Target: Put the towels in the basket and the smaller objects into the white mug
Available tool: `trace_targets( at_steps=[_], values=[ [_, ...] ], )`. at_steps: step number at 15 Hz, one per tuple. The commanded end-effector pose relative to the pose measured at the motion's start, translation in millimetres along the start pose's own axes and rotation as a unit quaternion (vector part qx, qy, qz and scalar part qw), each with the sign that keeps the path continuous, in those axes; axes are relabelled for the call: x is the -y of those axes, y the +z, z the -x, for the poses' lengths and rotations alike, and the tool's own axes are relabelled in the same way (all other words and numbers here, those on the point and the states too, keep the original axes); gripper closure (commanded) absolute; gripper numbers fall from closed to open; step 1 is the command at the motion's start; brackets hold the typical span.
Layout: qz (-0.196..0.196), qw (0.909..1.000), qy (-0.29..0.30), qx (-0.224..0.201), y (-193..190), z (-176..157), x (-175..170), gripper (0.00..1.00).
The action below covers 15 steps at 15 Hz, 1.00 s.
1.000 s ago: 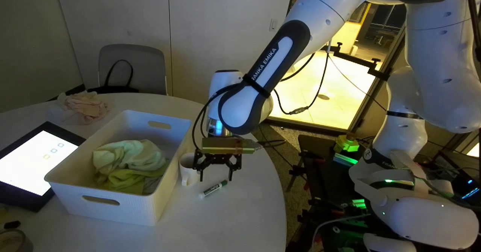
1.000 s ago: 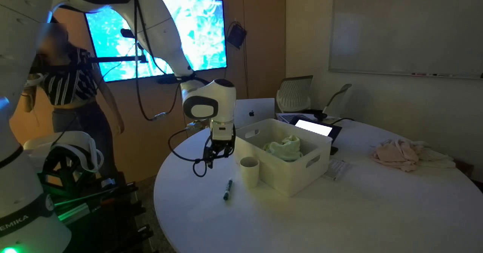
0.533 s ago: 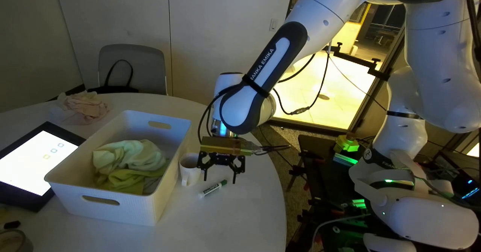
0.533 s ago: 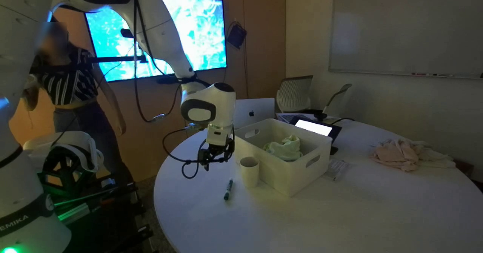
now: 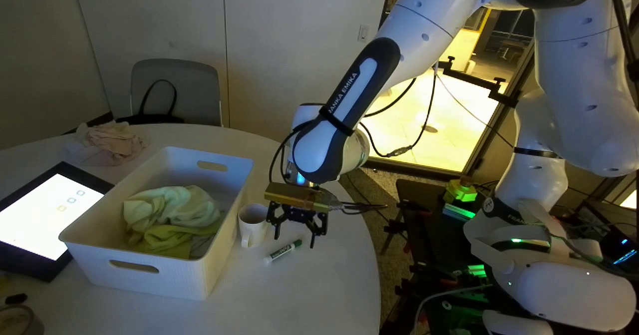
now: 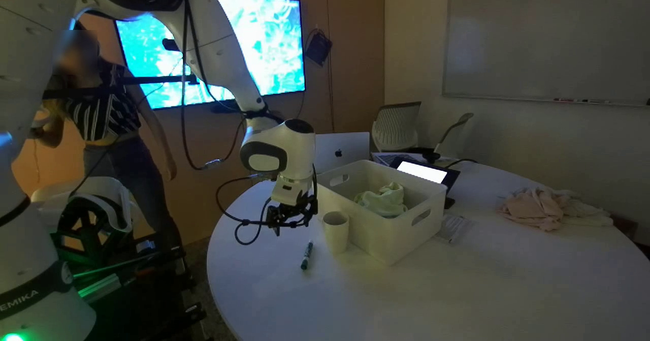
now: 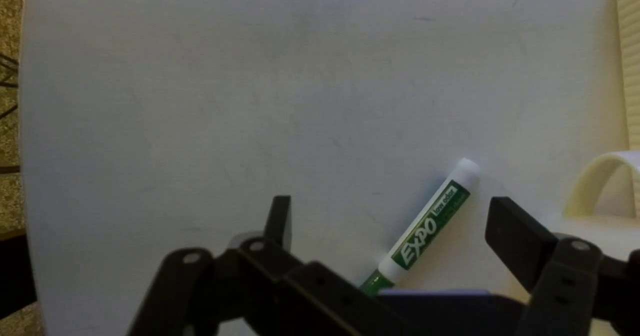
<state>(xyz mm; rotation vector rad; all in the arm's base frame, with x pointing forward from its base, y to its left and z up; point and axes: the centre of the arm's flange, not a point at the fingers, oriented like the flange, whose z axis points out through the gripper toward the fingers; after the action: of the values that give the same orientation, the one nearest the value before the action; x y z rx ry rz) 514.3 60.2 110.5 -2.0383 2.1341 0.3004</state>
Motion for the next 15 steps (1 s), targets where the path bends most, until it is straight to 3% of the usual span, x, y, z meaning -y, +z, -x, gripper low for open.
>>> trace_targets(
  at_steps=[1,15],
  values=[
    [-0.015,0.9986,0.047,-0.018,11.1,-2.7,0.1,0.0],
    [-0.022,0.9895,0.14,-0.026,46.5,-9.6,13.3,0.0]
  ],
)
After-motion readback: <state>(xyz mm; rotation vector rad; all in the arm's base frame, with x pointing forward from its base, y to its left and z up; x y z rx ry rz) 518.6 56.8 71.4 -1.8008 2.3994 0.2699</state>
